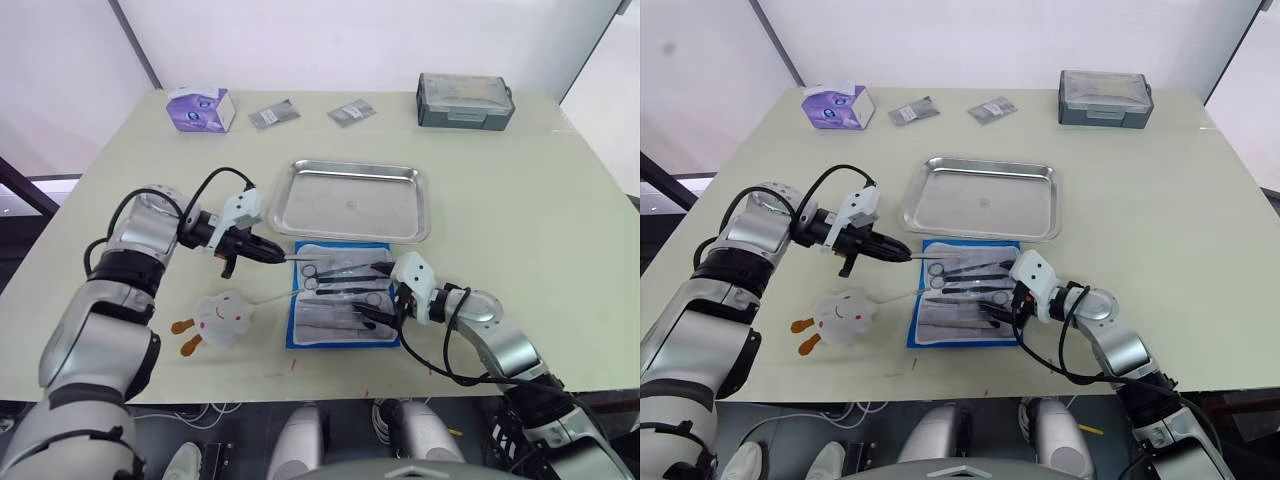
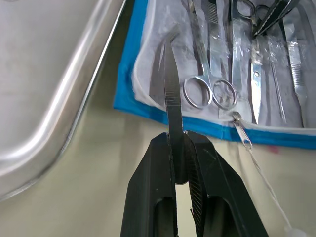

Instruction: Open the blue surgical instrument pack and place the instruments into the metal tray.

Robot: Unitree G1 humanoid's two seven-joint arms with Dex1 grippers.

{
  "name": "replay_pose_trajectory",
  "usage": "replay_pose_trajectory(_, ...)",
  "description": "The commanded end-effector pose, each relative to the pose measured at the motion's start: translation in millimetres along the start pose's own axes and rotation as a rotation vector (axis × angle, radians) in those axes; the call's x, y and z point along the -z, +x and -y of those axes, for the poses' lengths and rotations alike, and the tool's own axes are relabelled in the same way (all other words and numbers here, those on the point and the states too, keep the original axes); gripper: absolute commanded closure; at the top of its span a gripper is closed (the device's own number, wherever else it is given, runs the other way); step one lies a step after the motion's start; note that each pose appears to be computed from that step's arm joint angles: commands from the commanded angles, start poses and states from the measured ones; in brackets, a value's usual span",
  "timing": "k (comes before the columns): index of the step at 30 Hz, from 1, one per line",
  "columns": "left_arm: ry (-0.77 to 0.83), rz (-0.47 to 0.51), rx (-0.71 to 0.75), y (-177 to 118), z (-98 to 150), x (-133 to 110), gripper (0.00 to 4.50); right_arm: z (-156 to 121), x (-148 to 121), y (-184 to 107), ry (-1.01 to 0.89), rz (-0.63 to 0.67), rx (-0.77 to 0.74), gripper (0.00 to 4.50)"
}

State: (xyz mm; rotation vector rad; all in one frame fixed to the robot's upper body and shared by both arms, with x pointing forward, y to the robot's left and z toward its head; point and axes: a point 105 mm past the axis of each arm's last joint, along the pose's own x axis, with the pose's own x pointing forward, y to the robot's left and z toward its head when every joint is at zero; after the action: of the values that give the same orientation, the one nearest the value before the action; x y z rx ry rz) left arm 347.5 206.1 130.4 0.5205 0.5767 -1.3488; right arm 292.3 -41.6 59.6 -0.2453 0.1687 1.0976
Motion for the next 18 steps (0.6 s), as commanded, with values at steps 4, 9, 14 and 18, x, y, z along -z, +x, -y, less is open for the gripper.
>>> replay_pose_trajectory(4, 0.023, 0.044, 0.001, -18, 7, -14, 4.42, -9, 57, -1, 0.092, -0.212, 0.01, 0.0)
replay_pose_trajectory(9, 0.006, 0.048, -0.014, -26, 9, -13, 4.42, -10, 57, -1, 0.092, -0.211, 0.007, 0.0)
replay_pose_trajectory(14, -0.01, 0.06, -0.024, -35, 13, -13, 4.42, -10, 57, 0, 0.09, -0.211, 0.004, 0.0)
replay_pose_trajectory(18, -0.035, 0.17, -0.059, -43, 11, -28, 4.42, -10, 57, 0, 0.091, -0.211, 0.002, 0.0)
